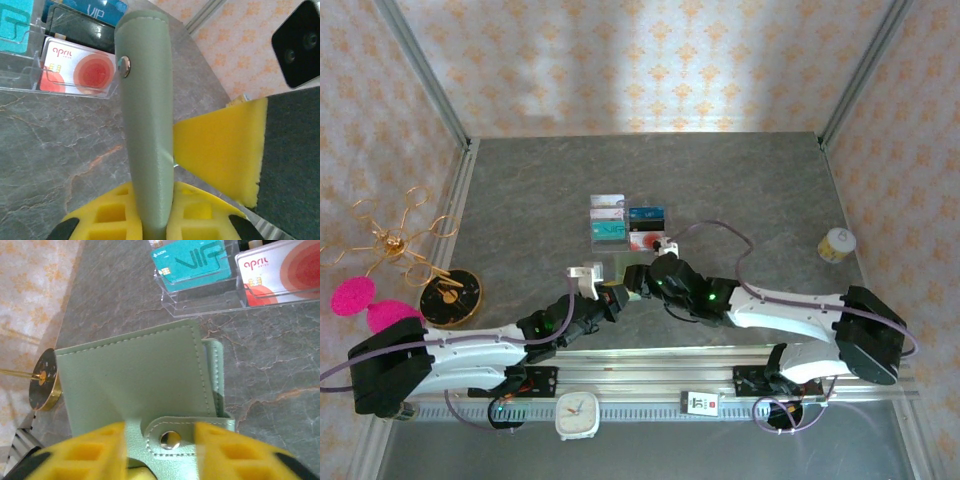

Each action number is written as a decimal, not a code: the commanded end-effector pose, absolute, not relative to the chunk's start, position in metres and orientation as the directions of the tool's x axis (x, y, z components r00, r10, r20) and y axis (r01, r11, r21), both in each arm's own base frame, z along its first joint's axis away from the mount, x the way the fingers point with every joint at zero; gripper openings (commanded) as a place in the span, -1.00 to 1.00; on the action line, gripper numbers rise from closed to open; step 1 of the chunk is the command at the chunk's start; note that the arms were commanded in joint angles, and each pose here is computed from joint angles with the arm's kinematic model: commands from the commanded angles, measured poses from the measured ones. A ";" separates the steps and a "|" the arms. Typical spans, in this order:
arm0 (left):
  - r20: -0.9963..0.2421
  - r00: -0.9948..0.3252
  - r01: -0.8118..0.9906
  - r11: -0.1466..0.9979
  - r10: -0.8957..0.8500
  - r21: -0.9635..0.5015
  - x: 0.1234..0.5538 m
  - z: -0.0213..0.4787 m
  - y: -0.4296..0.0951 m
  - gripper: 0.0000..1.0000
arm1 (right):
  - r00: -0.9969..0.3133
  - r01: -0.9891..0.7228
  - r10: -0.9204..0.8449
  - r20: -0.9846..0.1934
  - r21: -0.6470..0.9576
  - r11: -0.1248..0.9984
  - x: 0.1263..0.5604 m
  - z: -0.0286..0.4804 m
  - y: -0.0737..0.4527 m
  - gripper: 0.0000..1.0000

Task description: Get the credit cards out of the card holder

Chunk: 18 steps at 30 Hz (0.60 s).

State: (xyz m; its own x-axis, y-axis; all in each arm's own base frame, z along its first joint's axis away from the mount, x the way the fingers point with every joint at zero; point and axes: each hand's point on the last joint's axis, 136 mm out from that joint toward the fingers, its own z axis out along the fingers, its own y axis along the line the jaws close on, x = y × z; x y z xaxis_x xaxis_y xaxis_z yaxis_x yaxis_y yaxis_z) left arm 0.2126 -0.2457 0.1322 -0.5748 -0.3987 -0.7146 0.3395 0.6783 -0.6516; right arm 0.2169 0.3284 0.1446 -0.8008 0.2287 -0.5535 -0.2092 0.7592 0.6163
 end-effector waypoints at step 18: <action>-0.668 -0.574 0.358 0.588 -0.475 -0.725 0.207 0.151 -0.250 -1.00 | -0.751 -0.083 0.228 -0.619 0.432 0.898 0.231 0.106 0.262 -1.00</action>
